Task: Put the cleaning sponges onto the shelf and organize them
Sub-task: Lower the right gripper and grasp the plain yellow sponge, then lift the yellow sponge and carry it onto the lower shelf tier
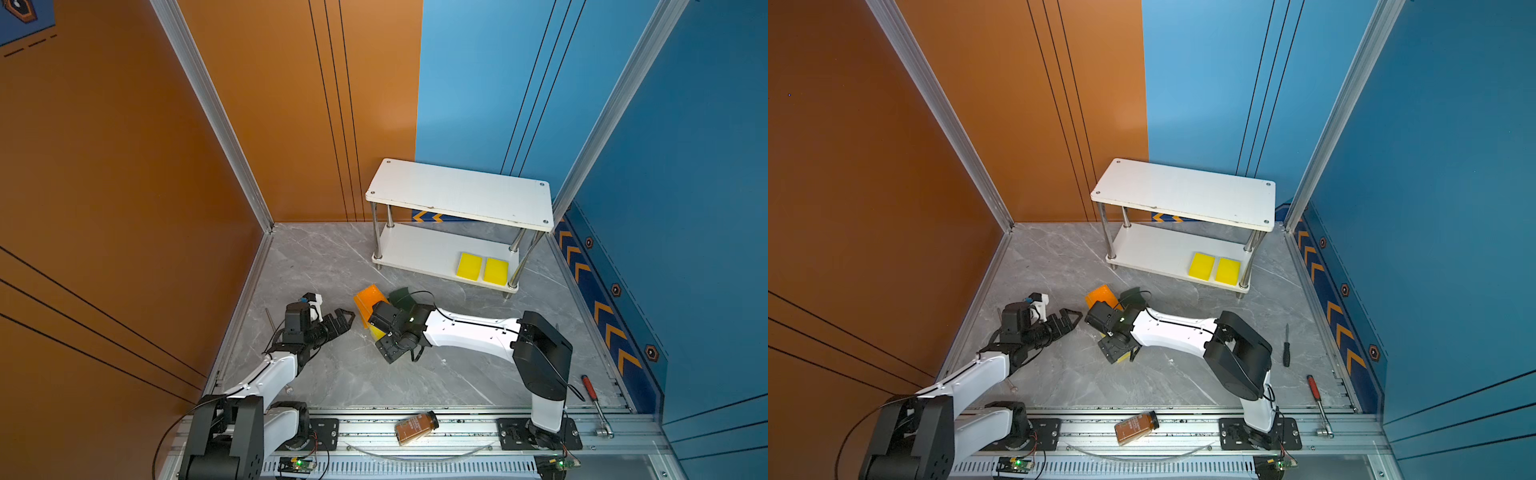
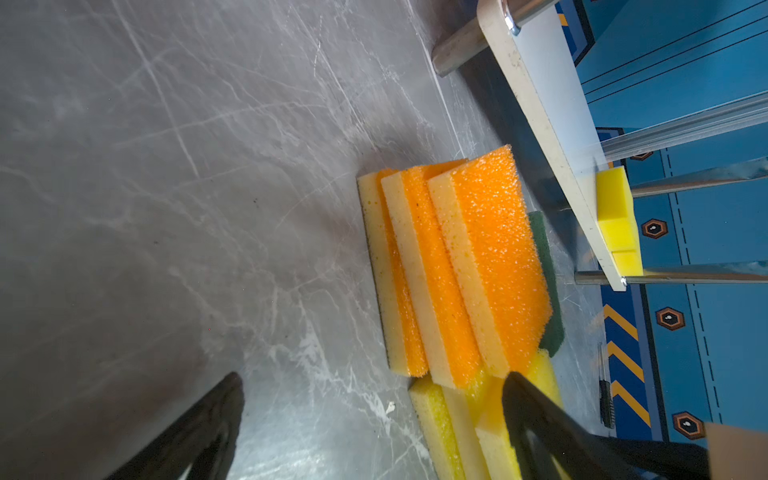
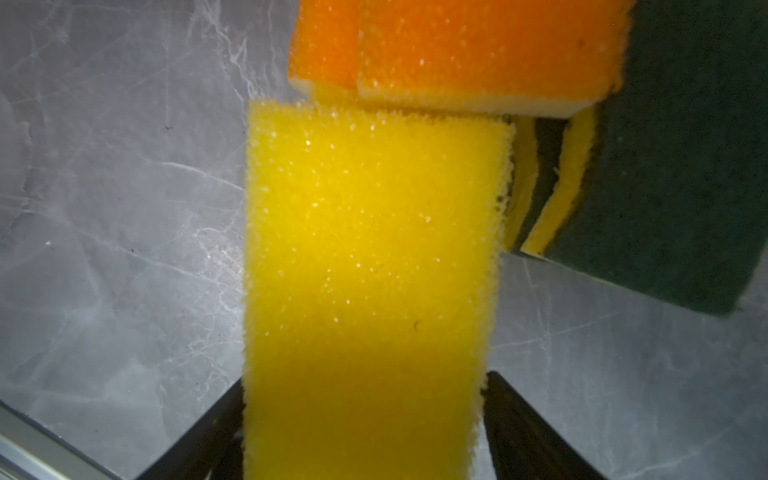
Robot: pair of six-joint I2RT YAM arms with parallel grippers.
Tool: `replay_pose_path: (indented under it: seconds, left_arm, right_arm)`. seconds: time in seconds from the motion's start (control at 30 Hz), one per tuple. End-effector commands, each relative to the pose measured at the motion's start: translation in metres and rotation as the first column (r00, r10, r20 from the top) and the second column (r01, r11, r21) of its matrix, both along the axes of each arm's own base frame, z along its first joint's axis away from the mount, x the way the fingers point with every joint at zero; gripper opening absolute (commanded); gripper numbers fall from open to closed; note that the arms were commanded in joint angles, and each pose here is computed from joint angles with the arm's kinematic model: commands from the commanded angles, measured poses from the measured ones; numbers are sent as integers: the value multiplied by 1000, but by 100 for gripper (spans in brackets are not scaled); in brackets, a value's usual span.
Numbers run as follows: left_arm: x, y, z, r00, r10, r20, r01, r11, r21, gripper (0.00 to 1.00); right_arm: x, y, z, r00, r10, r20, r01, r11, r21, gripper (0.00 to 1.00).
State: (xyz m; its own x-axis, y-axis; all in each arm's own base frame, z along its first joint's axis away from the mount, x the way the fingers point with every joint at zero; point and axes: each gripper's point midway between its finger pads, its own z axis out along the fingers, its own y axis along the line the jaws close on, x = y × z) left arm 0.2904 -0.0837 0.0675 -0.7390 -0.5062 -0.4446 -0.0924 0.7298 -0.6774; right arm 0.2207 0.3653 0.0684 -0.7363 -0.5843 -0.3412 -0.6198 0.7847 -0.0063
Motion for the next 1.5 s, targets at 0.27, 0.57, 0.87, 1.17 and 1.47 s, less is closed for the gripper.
replay_pose_path:
  seconds: [0.27, 0.57, 0.87, 1.17, 1.47]
  left_arm:
    - [-3, 0, 1, 1000, 3, 16, -3, 1000, 3, 98]
    - [-3, 0, 1, 1000, 4, 13, -4, 1000, 1, 98]
    - [-3, 0, 3, 1000, 4, 18, -4, 1000, 1, 98]
    - [-3, 1, 3, 1000, 6, 17, -6, 1000, 1, 98]
    - [-4, 1, 5, 1000, 10, 23, -10, 1000, 5, 98]
  right_arm:
    - [1, -1, 5, 1000, -5, -16, 6, 1000, 4, 65]
    - [3, -5, 26, 1000, -17, -14, 18, 998, 58, 62]
    - [10, -17, 48, 999, -41, -12, 42, 992, 118, 61]
    - [44, -41, 81, 989, -148, 27, 139, 969, 202, 62]
    - [109, -83, 94, 917, -394, 62, 359, 883, 304, 65]
